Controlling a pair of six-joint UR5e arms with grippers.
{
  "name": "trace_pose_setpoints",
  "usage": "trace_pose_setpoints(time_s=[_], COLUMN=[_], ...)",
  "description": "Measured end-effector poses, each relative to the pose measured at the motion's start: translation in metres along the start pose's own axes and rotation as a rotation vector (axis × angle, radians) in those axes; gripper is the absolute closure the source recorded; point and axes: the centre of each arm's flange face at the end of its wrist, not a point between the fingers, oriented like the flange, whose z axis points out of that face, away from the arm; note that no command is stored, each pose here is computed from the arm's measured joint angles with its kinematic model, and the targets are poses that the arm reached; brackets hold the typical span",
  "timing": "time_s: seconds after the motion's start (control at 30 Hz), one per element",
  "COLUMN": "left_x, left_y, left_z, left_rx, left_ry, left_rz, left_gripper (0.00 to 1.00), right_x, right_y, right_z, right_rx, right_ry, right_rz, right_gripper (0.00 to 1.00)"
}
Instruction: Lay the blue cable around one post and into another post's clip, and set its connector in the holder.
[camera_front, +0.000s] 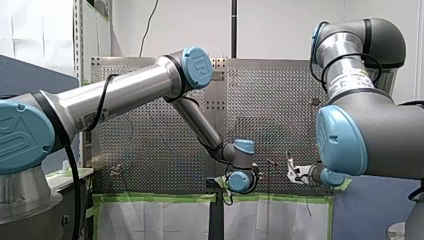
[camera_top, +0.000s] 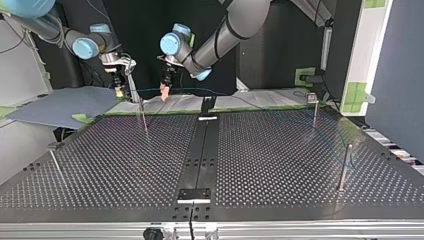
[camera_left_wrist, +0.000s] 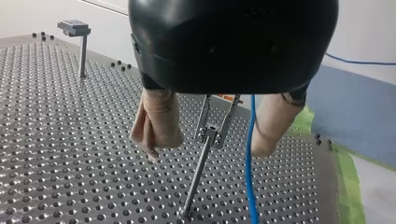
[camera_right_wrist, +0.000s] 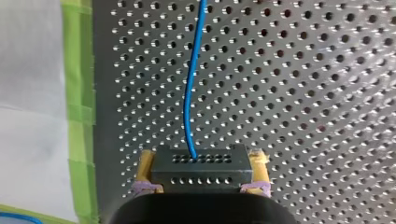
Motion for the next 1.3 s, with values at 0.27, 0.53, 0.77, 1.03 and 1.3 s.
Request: trace_pose_setpoints(time_s=[0.27,0.53,0.77,1.03,1.3], left_x=[0.019,0.010,0.004,0.001,0.002], left_y=[0.009,0.015,0.019,0.020,0.018], left_z=[0.006,0.022,0.029,0.034,0.033], left_rx=[-0.023,-0.060,-0.071,-0.057,-0.047], left_ry=[0.028,-0.006,-0.028,-0.043,-0.080], left_rz=[0.022,0.017,0.008,0.009,0.001], left_gripper=[0.00,0.00,0.00,1.00,1.00], right_x=[0.006,0.005,0.003,0.004,0.009], right_y=[0.001,-0.001,-0.002,0.001,0.012], right_z=[0.000,-0.001,-0.002,-0.002,0.004], right_rx=[0.001,-0.004,-0.014,-0.020,-0.034], right_ry=[0.004,-0.008,-0.016,-0.013,0.043], right_rz=[0.004,0.008,0.018,0.025,0.060], right_gripper=[1.00,1.00,1.00,1.00,1.00])
